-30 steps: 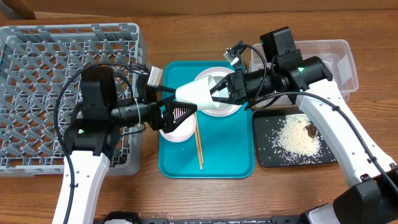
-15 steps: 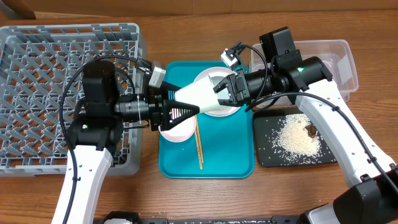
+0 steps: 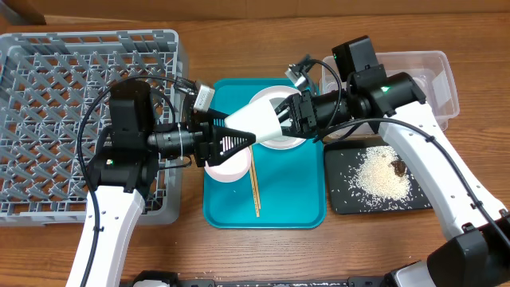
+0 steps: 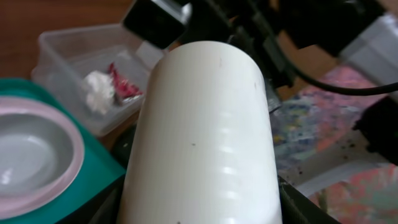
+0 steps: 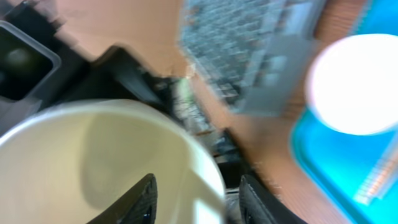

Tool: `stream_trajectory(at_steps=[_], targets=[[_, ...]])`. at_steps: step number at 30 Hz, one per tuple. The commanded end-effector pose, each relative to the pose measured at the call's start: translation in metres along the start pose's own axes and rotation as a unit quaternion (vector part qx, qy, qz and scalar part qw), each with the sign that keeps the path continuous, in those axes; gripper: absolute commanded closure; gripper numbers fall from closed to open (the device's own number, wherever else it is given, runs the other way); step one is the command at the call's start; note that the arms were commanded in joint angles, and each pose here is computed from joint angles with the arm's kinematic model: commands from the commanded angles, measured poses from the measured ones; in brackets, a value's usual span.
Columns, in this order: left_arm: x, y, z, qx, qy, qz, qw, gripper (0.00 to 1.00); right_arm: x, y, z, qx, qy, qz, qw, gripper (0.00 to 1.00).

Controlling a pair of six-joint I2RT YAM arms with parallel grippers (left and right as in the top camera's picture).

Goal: Sort waste into correct bins and load items into the dishwasher
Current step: 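Place the paper cup into the dish rack with the left gripper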

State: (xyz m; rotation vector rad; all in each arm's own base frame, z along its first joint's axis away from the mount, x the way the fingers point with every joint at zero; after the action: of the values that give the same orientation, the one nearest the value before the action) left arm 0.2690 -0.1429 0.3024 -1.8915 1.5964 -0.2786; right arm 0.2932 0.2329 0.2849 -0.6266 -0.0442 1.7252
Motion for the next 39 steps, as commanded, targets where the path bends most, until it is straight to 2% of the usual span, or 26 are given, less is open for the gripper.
stream_trajectory(at_steps=[1,4,6,8,10,11,14,20,24,31,36,39], targets=[[-0.012,-0.008,0.033,-0.02,-0.118,-0.033,0.992,0.74,-0.023,-0.002,-0.049,0.029,0.166,-0.028,0.985,0.54],[-0.031,-0.004,0.055,-0.065,-0.184,-0.048,0.98,0.76,-0.056,0.005,-0.085,0.078,0.275,-0.041,0.957,0.53],[-0.048,0.0,0.07,-0.095,-0.229,-0.059,0.967,0.81,-0.079,0.013,-0.099,0.103,0.326,-0.045,0.939,0.52],[-0.073,0.008,0.088,-0.137,-0.294,-0.074,0.943,0.85,-0.1,0.022,-0.105,0.109,0.36,-0.044,0.925,0.52],[-0.102,0.017,0.104,-0.18,-0.362,-0.09,0.91,0.92,-0.122,0.03,-0.107,0.114,0.398,-0.047,0.909,0.52],[-0.121,0.022,0.112,-0.205,-0.402,-0.1,0.887,0.96,-0.136,0.034,-0.106,0.118,0.421,-0.054,0.898,0.52],[-0.163,0.036,0.126,-0.26,-0.482,-0.127,0.827,0.96,-0.163,0.042,-0.103,0.123,0.467,-0.073,0.873,0.51],[-0.222,0.058,0.139,-0.329,-0.576,-0.173,0.728,0.96,-0.186,0.051,-0.094,0.126,0.481,-0.095,0.862,0.51],[-0.238,0.065,0.143,-0.345,-0.617,-0.184,0.683,0.96,-0.185,0.053,-0.094,0.13,0.48,-0.091,0.863,0.51],[-0.234,0.074,0.155,-0.37,-0.616,-0.155,0.678,0.89,-0.184,0.053,-0.094,0.131,0.478,-0.09,0.864,0.52],[-0.221,0.077,0.171,-0.401,-0.579,-0.131,0.698,0.87,-0.184,0.054,-0.094,0.131,0.478,-0.089,0.864,0.51],[-0.216,0.081,0.18,-0.415,-0.568,-0.117,0.701,0.85,-0.184,0.054,-0.094,0.132,0.478,-0.089,0.864,0.51]])
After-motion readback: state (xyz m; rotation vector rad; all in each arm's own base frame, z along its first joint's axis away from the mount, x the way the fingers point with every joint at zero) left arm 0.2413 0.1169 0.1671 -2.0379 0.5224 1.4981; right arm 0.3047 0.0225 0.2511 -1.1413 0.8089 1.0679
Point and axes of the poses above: each gripper's point midway between its finger pads, its own x axis out along the fingers, its own z axis along the line the jaws close on, y = z × x, the point moved 4 cm from there along -x, back along the fingers, and after that the axes turned 11 degrees about -x, right-handed, at the moved point
